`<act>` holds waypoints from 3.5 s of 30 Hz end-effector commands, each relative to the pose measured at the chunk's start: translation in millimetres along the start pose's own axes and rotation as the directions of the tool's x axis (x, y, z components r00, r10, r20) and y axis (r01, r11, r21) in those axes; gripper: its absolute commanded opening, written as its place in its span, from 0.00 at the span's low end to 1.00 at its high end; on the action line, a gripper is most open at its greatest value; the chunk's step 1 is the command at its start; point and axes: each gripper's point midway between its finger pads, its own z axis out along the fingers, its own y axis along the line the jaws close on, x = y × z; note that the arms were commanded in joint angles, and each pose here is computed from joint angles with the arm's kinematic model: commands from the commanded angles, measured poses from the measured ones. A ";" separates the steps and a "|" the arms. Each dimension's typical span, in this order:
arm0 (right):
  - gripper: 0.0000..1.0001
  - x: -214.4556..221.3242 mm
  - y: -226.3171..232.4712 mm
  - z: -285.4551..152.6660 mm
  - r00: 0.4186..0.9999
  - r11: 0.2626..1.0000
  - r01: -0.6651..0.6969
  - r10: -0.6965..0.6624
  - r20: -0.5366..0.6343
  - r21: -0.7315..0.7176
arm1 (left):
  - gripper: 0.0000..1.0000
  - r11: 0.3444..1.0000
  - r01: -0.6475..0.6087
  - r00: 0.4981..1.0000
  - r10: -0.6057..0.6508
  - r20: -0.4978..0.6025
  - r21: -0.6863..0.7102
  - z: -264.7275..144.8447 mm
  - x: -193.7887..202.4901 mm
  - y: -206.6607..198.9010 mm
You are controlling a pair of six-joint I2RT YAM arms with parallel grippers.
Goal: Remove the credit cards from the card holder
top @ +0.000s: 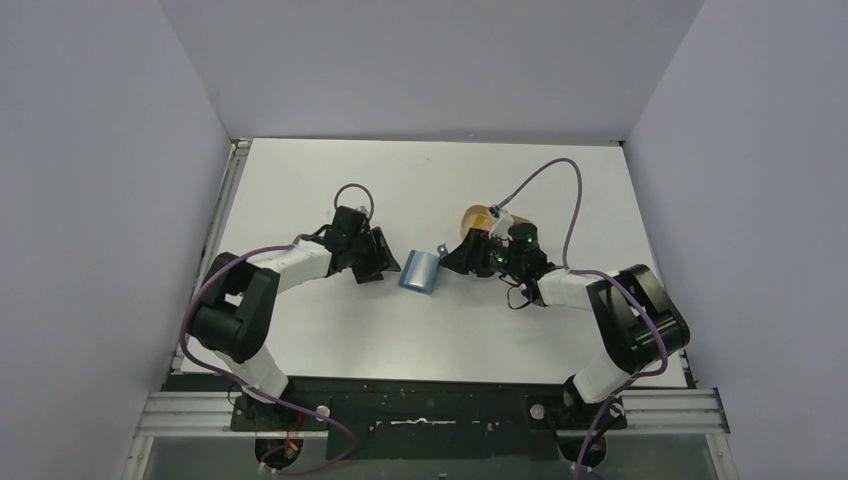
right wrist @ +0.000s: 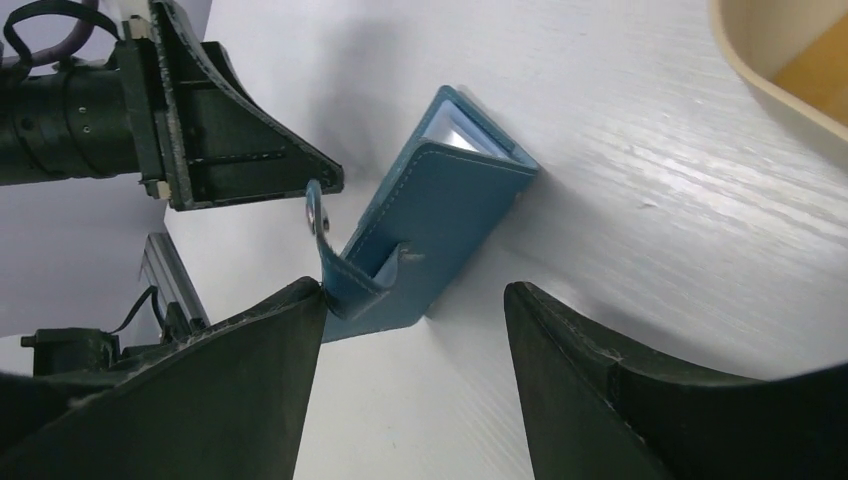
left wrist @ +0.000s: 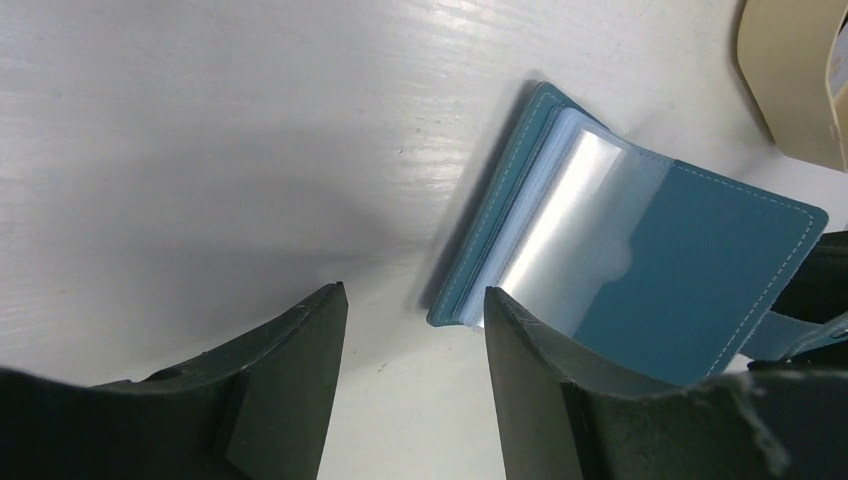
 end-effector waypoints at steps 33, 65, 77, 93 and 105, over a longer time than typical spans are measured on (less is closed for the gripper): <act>0.69 18.8 71.3 -9.9 0.897 0.885 0.441 -0.428 -0.112 0.149 | 0.50 0.966 -0.174 0.985 0.172 0.028 0.191 -13.3 4.2 -120.6; 0.34 15.7 29.4 -8.2 0.951 0.866 0.300 -0.307 -0.049 0.400 | 0.50 0.965 -0.189 0.980 0.197 -0.028 0.181 9.8 24.2 -128.2; 0.13 10.1 2.7 -10.3 0.971 0.844 0.215 -0.238 -0.016 0.491 | 0.50 0.966 -0.180 0.982 0.188 -0.028 0.186 7.1 22.8 -126.1; 0.58 14.6 37.8 17.7 0.958 0.929 0.282 -0.288 -0.009 0.240 | 0.50 0.970 -0.178 0.981 0.188 -0.046 0.166 21.0 18.7 -119.8; 0.62 6.4 56.7 4.5 0.941 0.927 0.315 -0.333 0.062 0.204 | 0.50 0.973 -0.189 0.978 0.198 -0.062 0.132 37.5 14.3 -118.5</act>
